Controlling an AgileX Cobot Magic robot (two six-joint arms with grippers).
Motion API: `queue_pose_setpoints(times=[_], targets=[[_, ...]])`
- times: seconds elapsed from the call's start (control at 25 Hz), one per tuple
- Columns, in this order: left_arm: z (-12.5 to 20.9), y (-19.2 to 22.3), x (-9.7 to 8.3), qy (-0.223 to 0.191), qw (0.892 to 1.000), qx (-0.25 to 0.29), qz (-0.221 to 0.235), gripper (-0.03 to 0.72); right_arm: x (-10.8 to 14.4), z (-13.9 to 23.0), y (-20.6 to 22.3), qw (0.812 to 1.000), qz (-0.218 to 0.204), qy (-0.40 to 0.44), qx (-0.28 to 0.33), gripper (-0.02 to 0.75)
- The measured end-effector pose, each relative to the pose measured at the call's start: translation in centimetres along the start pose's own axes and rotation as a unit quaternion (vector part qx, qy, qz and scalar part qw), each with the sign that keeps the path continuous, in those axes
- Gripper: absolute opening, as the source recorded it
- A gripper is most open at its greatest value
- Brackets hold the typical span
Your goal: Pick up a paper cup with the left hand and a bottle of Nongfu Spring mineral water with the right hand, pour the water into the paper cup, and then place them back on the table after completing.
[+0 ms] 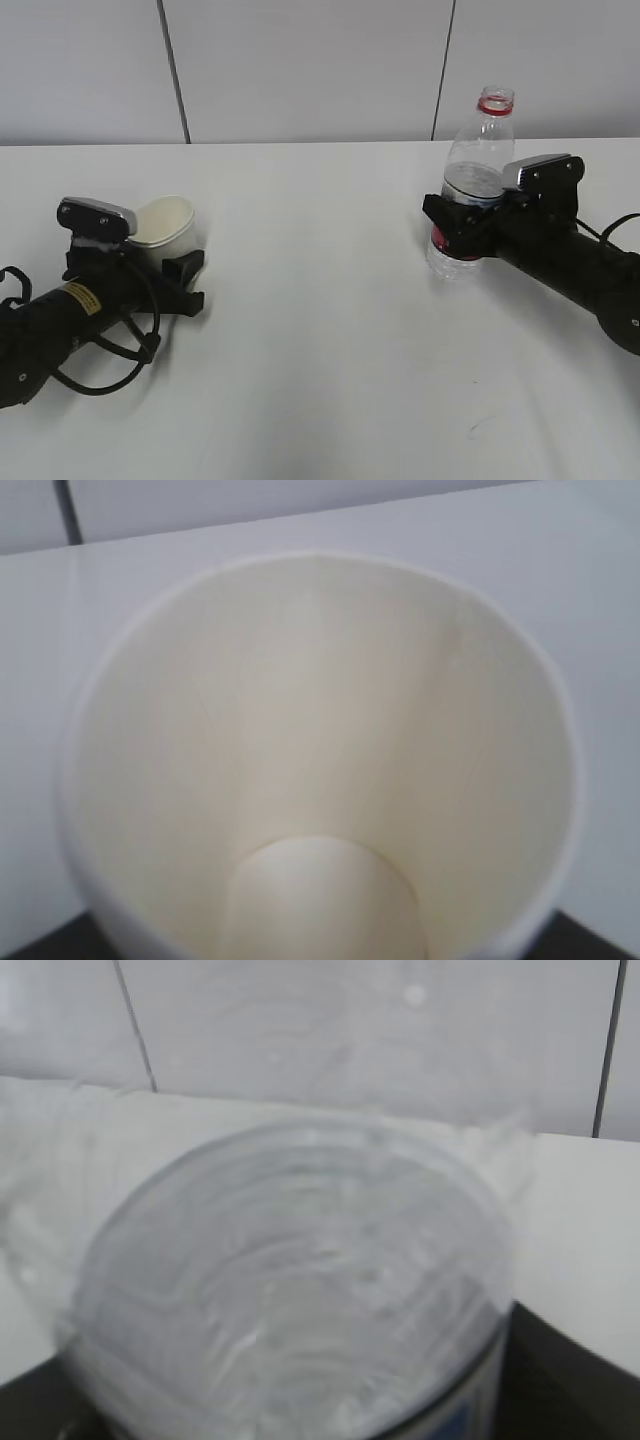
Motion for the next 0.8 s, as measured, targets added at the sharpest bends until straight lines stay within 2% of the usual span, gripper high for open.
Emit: queue_pose_setpoints(times=[0.24,0.36,0.52,0.72,0.8], targets=[[0.1,-0.1,-1.5,0.021,0.998,0.004,0.056,0.371,0.0,0.0,0.0,1.000,-0.001,0.000,-0.002,0.433],[0.2,-0.1,-1.8,0.010,0.997,0.006,0.070,0.371,0.0,0.0,0.0,1.000,-0.001,0.000,-0.002,0.426],[0.2,-0.3,-2.9,0.009,0.994,0.009,0.110,0.371,0.0,0.0,0.0,1.000,-0.002,-0.003,-0.002,0.421],[-0.3,-0.4,-4.5,0.008,0.989,0.008,0.145,0.371,0.3,-0.1,0.0,0.998,-0.011,-0.058,-0.002,0.421],[-0.8,-0.1,-5.7,0.013,0.986,0.002,0.167,0.370,0.4,-0.3,0.0,0.996,-0.012,-0.083,0.001,0.420]])
Point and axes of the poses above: a point on each arm's last joint axis where the gripper is mounted, y pointing out along that axis toward the gripper, x along the wrist's bending axis when the last joint is at zero, z = x × y, the point moved 4 cm from there along y, pointing out along that axis toward the gripper, and after that the axes turned 1 degree about -y, right-handed, at the moved point
